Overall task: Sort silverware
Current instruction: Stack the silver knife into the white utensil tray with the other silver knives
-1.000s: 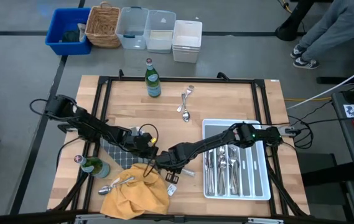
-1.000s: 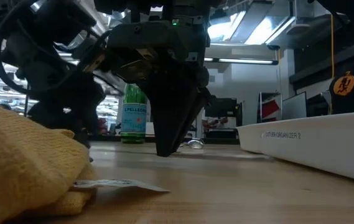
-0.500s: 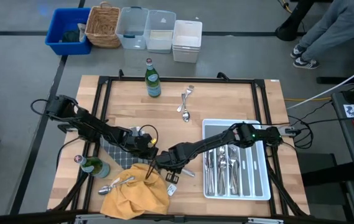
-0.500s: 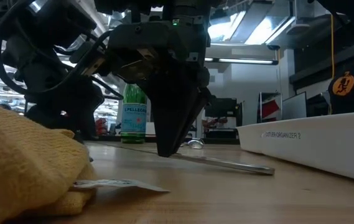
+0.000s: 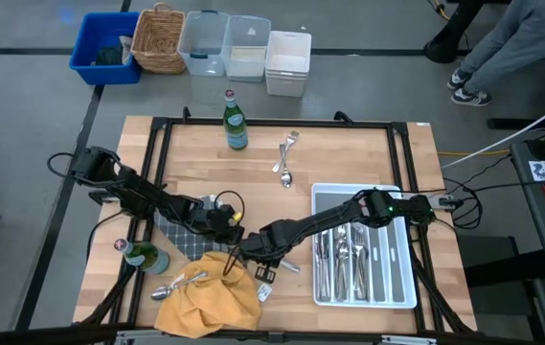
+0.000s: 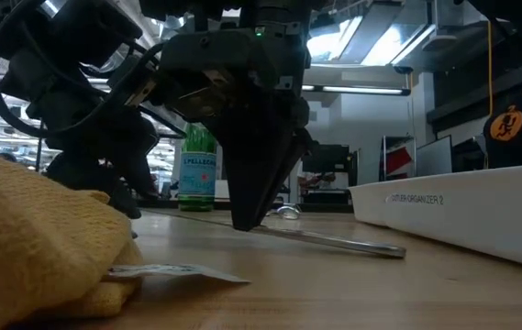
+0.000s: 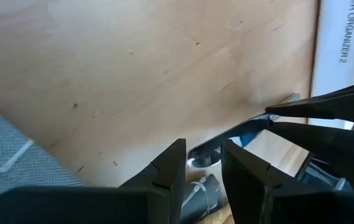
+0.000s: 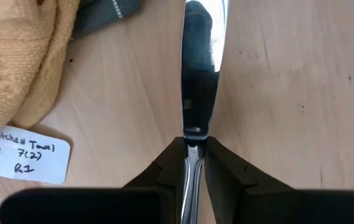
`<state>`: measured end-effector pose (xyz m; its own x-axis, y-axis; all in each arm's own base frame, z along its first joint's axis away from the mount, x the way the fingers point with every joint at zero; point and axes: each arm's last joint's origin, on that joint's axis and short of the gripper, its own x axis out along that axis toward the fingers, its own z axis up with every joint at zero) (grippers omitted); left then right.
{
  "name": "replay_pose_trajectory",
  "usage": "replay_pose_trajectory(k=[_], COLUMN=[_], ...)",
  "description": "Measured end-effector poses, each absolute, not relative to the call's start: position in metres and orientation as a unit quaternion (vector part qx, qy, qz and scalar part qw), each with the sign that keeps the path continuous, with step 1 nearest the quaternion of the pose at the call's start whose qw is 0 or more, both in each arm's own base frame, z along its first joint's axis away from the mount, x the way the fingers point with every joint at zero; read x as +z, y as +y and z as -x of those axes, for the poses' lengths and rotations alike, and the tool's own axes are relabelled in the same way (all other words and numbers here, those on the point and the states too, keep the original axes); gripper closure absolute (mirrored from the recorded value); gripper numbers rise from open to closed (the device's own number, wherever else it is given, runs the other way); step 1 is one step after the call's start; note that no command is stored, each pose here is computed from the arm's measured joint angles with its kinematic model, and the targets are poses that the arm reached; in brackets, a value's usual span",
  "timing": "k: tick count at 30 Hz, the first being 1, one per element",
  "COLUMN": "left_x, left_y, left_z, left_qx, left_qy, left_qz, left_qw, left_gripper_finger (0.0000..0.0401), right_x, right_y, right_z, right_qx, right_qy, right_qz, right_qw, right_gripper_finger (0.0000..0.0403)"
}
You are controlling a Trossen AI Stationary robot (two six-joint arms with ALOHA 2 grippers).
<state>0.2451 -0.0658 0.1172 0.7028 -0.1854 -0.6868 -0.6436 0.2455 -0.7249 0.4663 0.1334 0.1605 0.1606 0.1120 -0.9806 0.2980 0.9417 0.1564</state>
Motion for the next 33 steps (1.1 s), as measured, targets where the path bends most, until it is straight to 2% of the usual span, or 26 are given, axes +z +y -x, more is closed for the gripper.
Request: replay_pose_trajectory(k=[20, 23, 28, 33], left_x=[0.107, 0.107, 0.108, 0.108], left_y=[-0.069, -0.069, -0.070, -0.070], left_z=[-0.255, -0.255, -0.256, -0.256], left_qx=[0.128, 0.127, 0.123, 0.122], left_qy=[0.340, 0.341, 0.336, 0.334], left_qz=[0.602, 0.600, 0.601, 0.602], left_qw=[0.711, 0.713, 0.715, 0.715], left_gripper_finger=[0.0314, 0.0328, 0.0379, 0.0382], right_x=[0.161, 0.161, 0.161, 0.162], right_y=[0.134, 0.134, 0.133, 0.134], right_z=[-0.465, -0.465, -0.464, -0.464], right_qx=[-0.061, -0.061, -0.062, -0.059], right_qy=[0.648, 0.648, 0.652, 0.655], right_qz=[-0.160, -0.160, -0.159, -0.162], right_qw=[0.742, 0.742, 0.739, 0.736], right_gripper_finger=[0.0345, 0.0345, 0.0345, 0.0345])
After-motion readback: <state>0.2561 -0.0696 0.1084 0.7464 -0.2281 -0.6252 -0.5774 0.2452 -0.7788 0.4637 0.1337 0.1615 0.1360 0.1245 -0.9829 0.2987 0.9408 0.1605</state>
